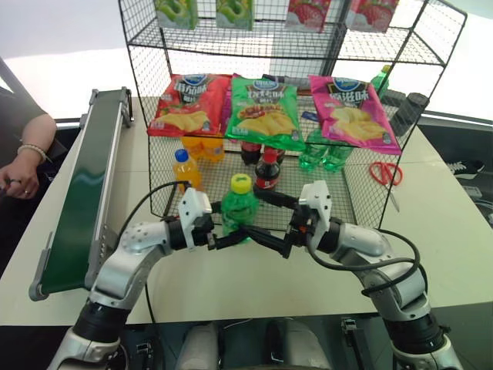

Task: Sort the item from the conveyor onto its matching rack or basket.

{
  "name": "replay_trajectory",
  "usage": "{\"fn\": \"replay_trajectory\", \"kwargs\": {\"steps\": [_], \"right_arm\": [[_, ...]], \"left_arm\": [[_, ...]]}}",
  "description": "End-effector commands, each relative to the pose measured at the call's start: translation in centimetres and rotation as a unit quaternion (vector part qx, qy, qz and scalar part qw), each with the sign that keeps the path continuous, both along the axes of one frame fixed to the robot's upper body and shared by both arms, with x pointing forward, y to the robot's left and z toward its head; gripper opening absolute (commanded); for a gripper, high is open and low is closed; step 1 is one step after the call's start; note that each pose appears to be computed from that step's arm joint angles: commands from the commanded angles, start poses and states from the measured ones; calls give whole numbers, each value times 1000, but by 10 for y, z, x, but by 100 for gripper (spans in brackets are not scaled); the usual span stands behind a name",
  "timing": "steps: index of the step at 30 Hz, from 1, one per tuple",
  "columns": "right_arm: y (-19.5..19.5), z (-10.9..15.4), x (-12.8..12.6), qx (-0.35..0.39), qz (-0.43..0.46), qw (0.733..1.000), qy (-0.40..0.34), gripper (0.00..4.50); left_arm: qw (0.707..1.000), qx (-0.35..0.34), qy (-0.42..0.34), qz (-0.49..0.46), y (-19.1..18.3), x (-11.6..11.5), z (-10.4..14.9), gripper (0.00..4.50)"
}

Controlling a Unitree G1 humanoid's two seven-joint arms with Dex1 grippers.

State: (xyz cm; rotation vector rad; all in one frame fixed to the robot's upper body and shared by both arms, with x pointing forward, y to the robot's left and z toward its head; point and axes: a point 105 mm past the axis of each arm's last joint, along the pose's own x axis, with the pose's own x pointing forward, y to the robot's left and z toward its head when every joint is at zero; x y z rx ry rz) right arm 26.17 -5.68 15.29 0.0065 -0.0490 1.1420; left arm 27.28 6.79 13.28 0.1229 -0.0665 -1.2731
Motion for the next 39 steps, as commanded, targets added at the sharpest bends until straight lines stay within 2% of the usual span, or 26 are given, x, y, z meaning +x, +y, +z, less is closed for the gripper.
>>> {"fn": "replay_trajectory", "kwargs": {"steps": [1,5,8,10,11,12,13,14,16,21,28,34,39], "right_arm": [[3,13,-7,10,5,1000,-22,450],[2,11,-9,12,3,1000,-14,450],[-2,12,-10,15,-3,1000,-13,368],[-4,11,-11,14,-6,1000,-12,298],[-4,11,-11,13,-9,1000,-13,298],[-5,11,-10,12,-14,1000,-15,298],[-8,11,-8,12,-26,999,-20,298],[-10,12,-5,14,-39,999,-25,298],[-20,14,4,19,-77,996,-37,298],[-54,13,26,11,-185,980,-65,298],[-113,-14,60,-10,-372,925,-71,298],[-135,-34,84,-15,-455,887,-71,298],[-145,-39,107,24,-492,869,-54,298]], "left_arm": [[998,-4,-39,-46,-11,-6,12,286],[997,-5,-48,-59,-17,-4,13,286],[997,-7,-48,-62,-19,-3,14,286],[997,-9,-38,-68,-20,-4,13,286],[997,-10,-32,-70,-20,-4,12,286],[997,-11,-23,-69,-20,-3,11,336],[998,-7,-23,-59,-20,0,8,336],[999,0,-25,-47,-18,3,5,413],[999,15,-12,-28,-11,7,-5,446],[998,36,25,41,13,14,-25,446],[996,-24,-12,90,20,13,-1,446],[997,-32,-20,71,15,-2,6,446],[998,-15,-23,54,14,-11,3,446]]}}
